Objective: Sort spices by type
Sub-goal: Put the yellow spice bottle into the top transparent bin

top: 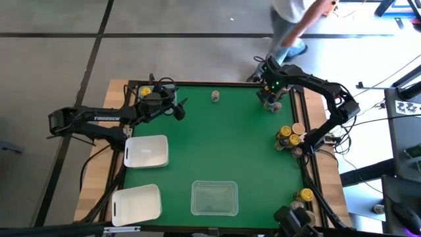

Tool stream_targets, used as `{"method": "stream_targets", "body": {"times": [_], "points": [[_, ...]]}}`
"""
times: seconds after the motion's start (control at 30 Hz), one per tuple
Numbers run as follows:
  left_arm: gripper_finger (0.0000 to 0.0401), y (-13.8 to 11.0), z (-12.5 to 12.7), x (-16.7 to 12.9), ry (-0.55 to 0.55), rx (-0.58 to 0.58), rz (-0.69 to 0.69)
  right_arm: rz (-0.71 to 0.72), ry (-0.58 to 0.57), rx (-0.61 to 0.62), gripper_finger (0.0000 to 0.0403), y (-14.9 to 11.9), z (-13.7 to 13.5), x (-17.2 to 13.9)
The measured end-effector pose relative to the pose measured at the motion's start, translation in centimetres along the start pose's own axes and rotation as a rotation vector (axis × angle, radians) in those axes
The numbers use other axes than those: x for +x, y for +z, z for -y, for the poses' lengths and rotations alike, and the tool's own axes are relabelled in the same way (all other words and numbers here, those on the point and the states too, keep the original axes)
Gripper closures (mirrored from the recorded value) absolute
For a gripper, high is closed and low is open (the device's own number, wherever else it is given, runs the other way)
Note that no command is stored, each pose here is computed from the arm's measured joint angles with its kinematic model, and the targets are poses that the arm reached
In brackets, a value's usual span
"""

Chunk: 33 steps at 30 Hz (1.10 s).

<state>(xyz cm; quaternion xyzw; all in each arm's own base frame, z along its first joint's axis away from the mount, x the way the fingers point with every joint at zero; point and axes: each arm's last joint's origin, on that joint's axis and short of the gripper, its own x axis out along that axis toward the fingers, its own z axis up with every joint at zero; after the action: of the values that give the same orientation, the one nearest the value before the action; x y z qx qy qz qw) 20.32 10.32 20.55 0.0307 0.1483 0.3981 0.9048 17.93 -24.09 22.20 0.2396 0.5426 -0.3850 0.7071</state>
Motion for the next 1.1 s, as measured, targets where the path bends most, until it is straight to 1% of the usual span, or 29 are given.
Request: {"method": "stream_targets", "body": {"times": [0.07, 0.2, 0.23, 0.33, 0.4, 0.47, 0.63, 0.7, 0.8, 0.9, 0.97, 1.1], "points": [[0.0095, 0.0, 0.0, 0.0, 0.000, 0.000, 0.000, 0.016, 0.016, -0.005, 0.0169, 0.2, -0.1, 0.0], [0.0095, 0.0, 0.0, 0.0, 0.000, 0.000, 0.000, 0.032, 0.049, -0.024, 0.0172, 0.5, -0.1, -0.3], [0.0095, 0.0, 0.0, 0.0, 0.000, 0.006, -0.002, 0.038, 0.071, -0.028, 0.0172, 0.6, -0.3, -0.4], [0.0095, -0.3, 0.1, 0.1, -0.002, 0.039, -0.026, 0.052, 0.191, -0.054, 0.0172, 0.9, -1.3, -0.9], [0.0095, -0.6, 0.1, 0.2, -0.004, 0.051, -0.045, 0.066, 0.268, -0.103, 0.0172, 1.0, -2.6, -1.3], [0.0095, -0.6, 0.2, 0.3, -0.004, 0.057, -0.046, 0.090, 0.319, -0.169, 0.0172, 1.1, -4.3, -1.5], [0.0095, -0.6, 0.2, 0.3, -0.003, 0.062, -0.041, 0.169, 0.368, -0.387, 0.0165, 0.8, -9.2, -2.3], [0.0095, -0.6, 0.2, 0.3, -0.004, 0.061, -0.041, 0.220, 0.390, -0.457, 0.0166, 0.7, -11.0, -2.7], [0.0095, -0.6, 0.2, 0.3, -0.011, 0.027, -0.041, 0.308, 0.407, -0.539, 0.0166, 0.7, -13.4, -3.3], [0.0095, -0.6, 0.4, 0.3, -0.072, 0.005, -0.037, 0.365, 0.396, -0.613, 0.0164, 0.7, -15.3, -3.1], [0.0095, -0.6, 0.6, 0.4, -0.121, 0.004, -0.038, 0.379, 0.382, -0.657, 0.0163, 0.6, -16.6, -2.4], [0.0095, -0.8, 0.9, 0.5, -0.204, 0.004, -0.043, 0.377, 0.391, -0.731, 0.0162, 0.4, -18.3, -0.9]]}}
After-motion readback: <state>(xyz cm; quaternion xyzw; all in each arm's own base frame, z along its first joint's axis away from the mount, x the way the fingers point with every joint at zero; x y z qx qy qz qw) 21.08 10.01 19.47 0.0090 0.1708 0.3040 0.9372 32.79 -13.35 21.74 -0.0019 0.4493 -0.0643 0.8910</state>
